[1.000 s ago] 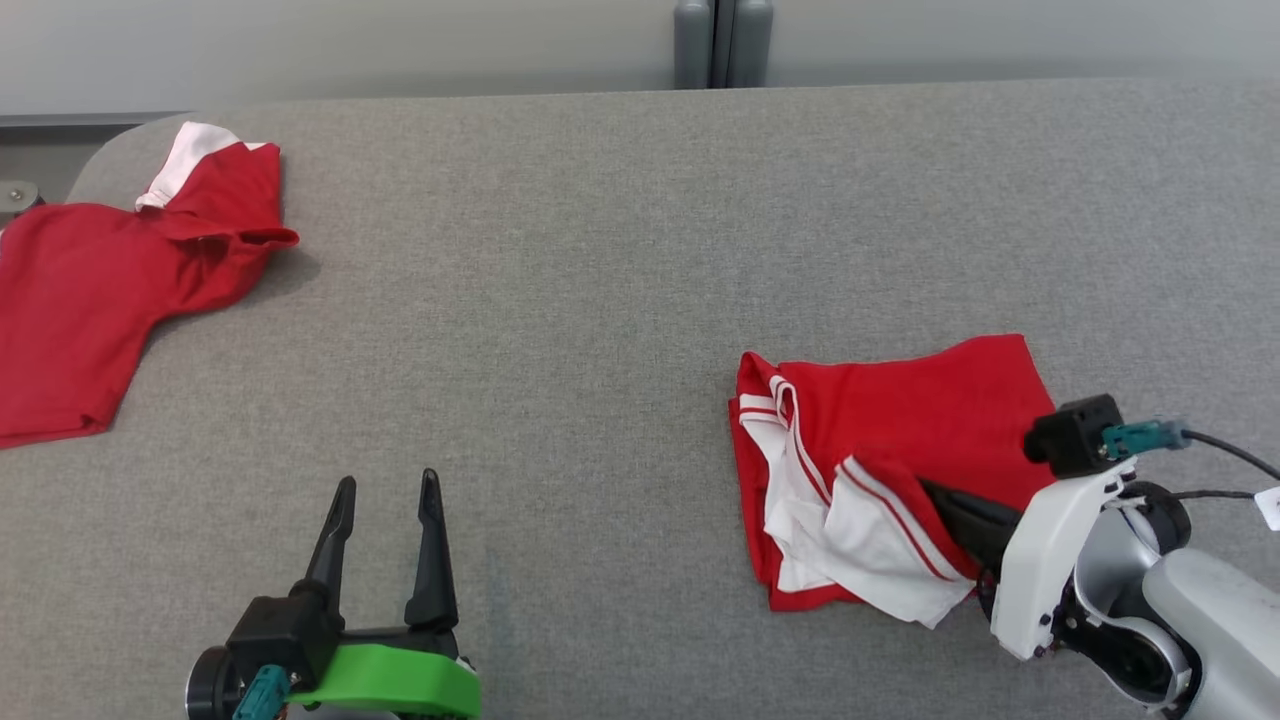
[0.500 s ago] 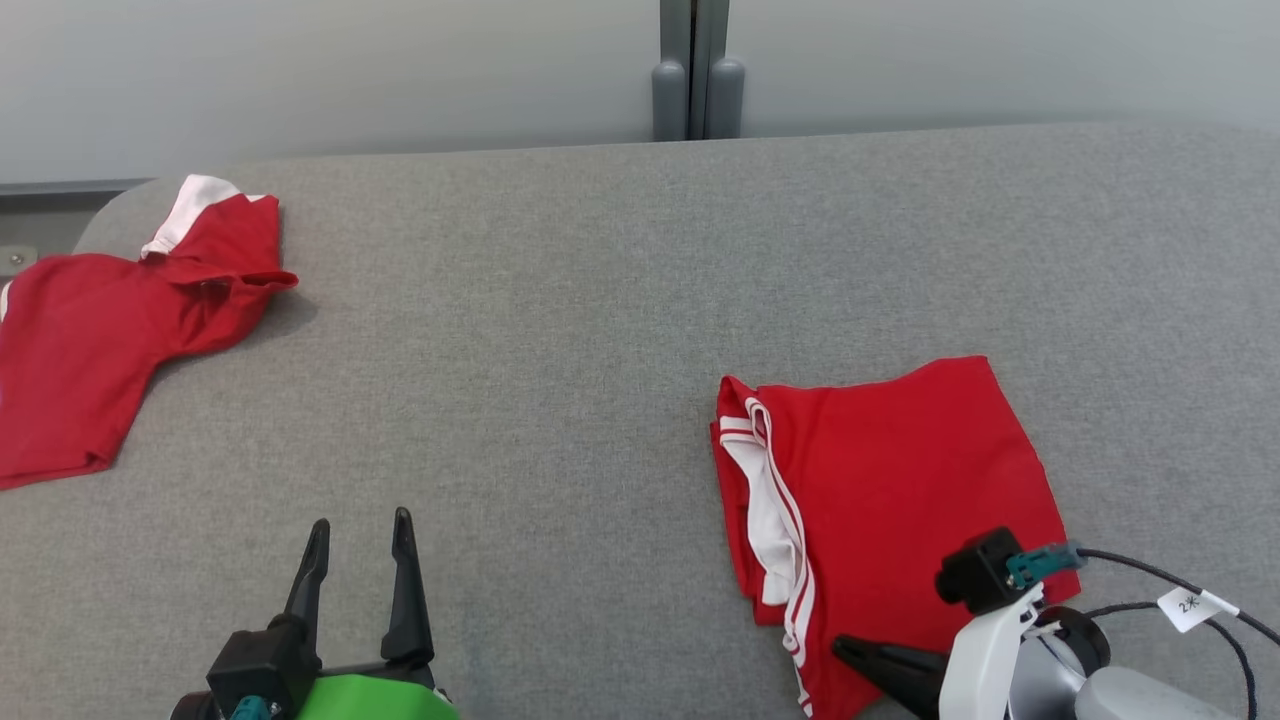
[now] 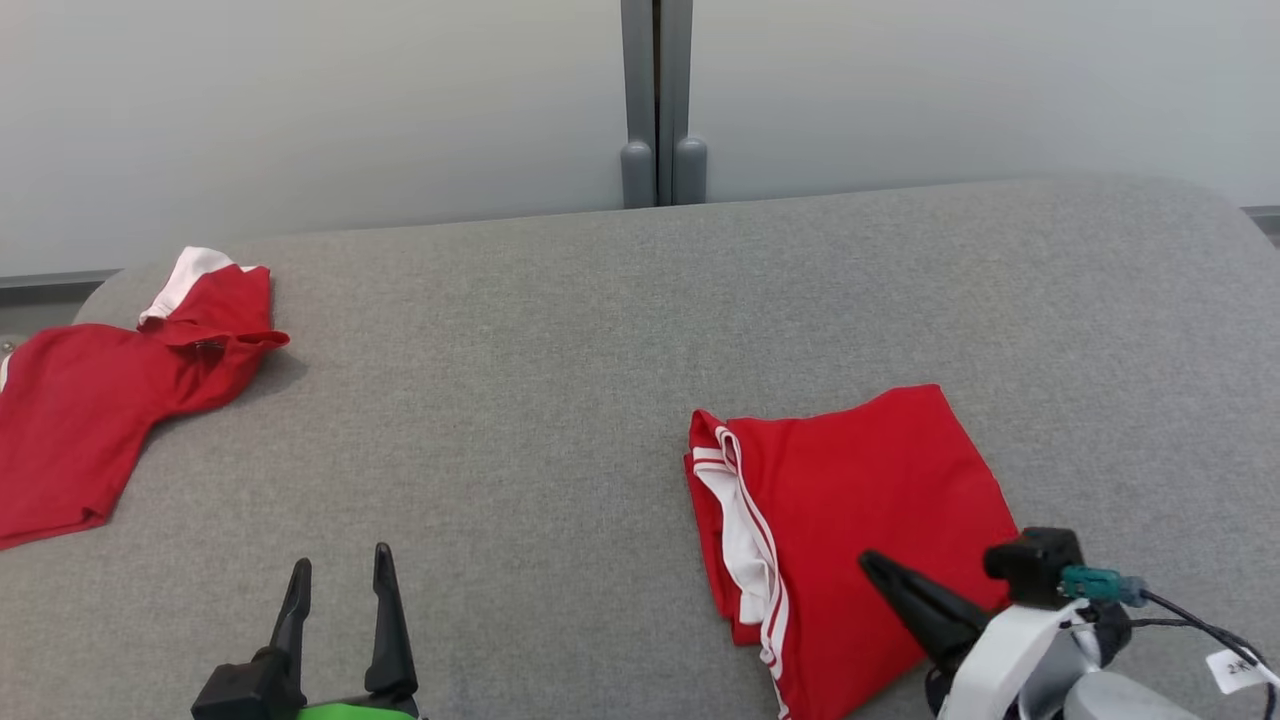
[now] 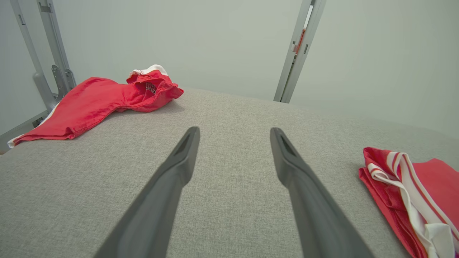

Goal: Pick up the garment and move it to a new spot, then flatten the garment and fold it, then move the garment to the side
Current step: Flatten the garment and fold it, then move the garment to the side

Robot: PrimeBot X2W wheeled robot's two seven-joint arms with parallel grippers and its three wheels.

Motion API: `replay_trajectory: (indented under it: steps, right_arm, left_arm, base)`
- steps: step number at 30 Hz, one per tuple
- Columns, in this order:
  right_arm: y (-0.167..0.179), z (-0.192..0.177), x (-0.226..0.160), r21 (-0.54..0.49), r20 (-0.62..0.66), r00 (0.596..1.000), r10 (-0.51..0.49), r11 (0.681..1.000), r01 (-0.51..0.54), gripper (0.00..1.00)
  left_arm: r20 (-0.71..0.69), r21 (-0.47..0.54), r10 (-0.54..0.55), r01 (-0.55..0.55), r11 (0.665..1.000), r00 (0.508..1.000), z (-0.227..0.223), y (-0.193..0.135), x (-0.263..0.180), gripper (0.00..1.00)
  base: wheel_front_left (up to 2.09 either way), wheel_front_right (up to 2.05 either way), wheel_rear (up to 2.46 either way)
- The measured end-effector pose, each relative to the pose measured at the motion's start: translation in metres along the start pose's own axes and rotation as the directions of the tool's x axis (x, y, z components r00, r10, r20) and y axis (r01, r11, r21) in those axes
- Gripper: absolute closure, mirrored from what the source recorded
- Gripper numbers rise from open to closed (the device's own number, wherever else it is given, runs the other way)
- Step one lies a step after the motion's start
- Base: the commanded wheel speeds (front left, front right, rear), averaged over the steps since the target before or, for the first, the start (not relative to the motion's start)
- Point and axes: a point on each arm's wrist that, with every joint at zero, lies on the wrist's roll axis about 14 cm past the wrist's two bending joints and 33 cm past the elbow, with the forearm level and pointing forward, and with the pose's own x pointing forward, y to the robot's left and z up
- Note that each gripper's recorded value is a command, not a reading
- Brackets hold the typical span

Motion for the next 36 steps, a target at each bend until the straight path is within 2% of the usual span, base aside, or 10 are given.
replay_trajectory:
  steps: [1, 4, 8, 13, 18, 25, 31, 36]
  right_arm:
    - [-0.010, 0.007, -0.003, -0.024, 0.048, 0.998, -0.034, 0.999, 0.036, 0.01]
    - [-0.040, 0.022, -0.016, -0.079, 0.136, 0.982, -0.131, 0.987, 0.142, 0.00]
    - [-0.078, 0.040, -0.039, -0.120, 0.228, 0.937, -0.266, 0.947, 0.299, 0.00]
    - [-0.092, 0.069, -0.069, -0.136, 0.374, 0.852, -0.367, 0.887, 0.442, 0.00]
    - [-0.096, 0.056, -0.092, -0.116, 0.383, 0.804, -0.456, 0.839, 0.531, 0.00]
    - [-0.098, 0.049, -0.100, -0.084, 0.382, 0.775, -0.503, 0.817, 0.571, 0.00]
    - [-0.102, 0.050, -0.098, -0.047, 0.384, 0.763, -0.520, 0.814, 0.579, 0.00]
    - [-0.121, 0.066, -0.090, 0.007, 0.402, 0.749, -0.527, 0.820, 0.573, 0.00]
  left_arm:
    - [0.002, 0.000, -0.001, 0.001, 1.000, 1.000, 0.000, 0.000, -0.001, 0.00]
    - [0.004, 0.002, 0.002, -0.002, 1.000, 1.000, 0.001, 0.001, -0.003, 0.00]
    - [0.006, 0.007, 0.004, -0.004, 1.000, 1.000, 0.001, 0.004, -0.008, 0.00]
    - [-0.005, 0.021, 0.012, -0.012, 1.000, 1.000, -0.002, 0.009, -0.017, 0.00]
    - [-0.011, 0.030, 0.031, -0.031, 0.999, 0.999, -0.003, 0.016, -0.023, 0.00]
    - [-0.014, 0.029, 0.028, -0.027, 0.999, 1.000, -0.004, 0.018, -0.026, 0.00]
    - [-0.024, 0.029, 0.031, -0.030, 0.999, 0.999, -0.007, 0.019, -0.025, 0.00]
    - [-0.038, 0.027, 0.020, -0.019, 0.999, 0.999, -0.010, 0.015, -0.019, 0.00]
  base:
    - [0.00, 0.00, 0.00]
    - [0.00, 0.00, 0.00]
    - [0.00, 0.00, 0.00]
    - [0.00, 0.00, 0.00]
    - [0.00, 0.00, 0.00]
    - [0.00, 0.00, 0.00]
    - [0.00, 0.00, 0.00]
    - [0.00, 0.00, 0.00]
